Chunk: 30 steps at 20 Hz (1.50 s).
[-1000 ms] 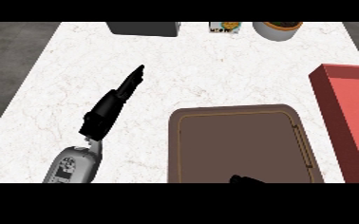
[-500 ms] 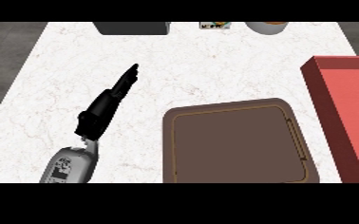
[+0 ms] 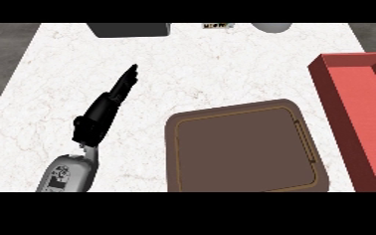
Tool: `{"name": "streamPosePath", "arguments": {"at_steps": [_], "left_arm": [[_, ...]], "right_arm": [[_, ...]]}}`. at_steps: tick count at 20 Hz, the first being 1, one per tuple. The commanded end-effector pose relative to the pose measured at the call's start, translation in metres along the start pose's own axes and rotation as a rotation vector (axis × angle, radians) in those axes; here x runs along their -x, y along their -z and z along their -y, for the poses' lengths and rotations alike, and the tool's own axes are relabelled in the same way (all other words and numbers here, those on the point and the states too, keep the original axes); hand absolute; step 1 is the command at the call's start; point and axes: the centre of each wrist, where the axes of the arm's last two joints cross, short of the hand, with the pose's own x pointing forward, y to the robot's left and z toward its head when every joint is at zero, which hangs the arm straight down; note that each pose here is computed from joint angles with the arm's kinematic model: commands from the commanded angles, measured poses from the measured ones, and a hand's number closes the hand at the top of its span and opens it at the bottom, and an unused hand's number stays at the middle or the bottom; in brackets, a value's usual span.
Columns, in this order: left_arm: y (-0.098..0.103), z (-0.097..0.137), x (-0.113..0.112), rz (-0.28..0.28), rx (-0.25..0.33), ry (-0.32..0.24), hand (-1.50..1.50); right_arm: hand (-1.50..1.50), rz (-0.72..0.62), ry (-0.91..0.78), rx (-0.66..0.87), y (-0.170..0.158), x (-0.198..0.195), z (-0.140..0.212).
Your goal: Pick the bell pepper from the tray and place it in the cardboard box
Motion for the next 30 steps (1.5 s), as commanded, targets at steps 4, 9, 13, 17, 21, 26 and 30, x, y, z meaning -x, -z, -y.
{"name": "streamPosePath", "arguments": {"at_steps": [4,9,13,17,21,26,30], "left_arm": [[-0.003,-0.002,0.0,0.005,-0.016,-0.002,0.0],[-0.005,-0.003,0.003,-0.012,-0.021,-0.003,0.0],[-0.001,-0.003,-0.002,0.001,-0.008,0.01,0.0],[-0.003,0.004,0.0,0.0,0.008,-0.006,0.0],[-0.004,-0.003,-0.005,0.0,0.022,0.003,0.0],[0.004,0.014,-0.004,0.002,0.052,-0.003,0.0],[0.005,0.015,-0.004,0.007,0.038,-0.005,0.0]], "right_arm": [[1.5,-0.024,0.034,0.061,-0.05,0.019,0.034],[1.5,-0.049,0.082,0.099,-0.091,0.03,0.063],[1.5,-0.084,0.109,0.172,-0.121,0.037,0.092],[1.5,-0.106,0.08,0.229,-0.151,0.038,0.124],[1.5,-0.135,0.078,0.244,-0.176,0.034,0.14],[1.5,-0.149,0.062,0.23,-0.18,0.039,0.134],[1.5,-0.166,0.063,0.187,-0.182,0.041,0.12]]}}
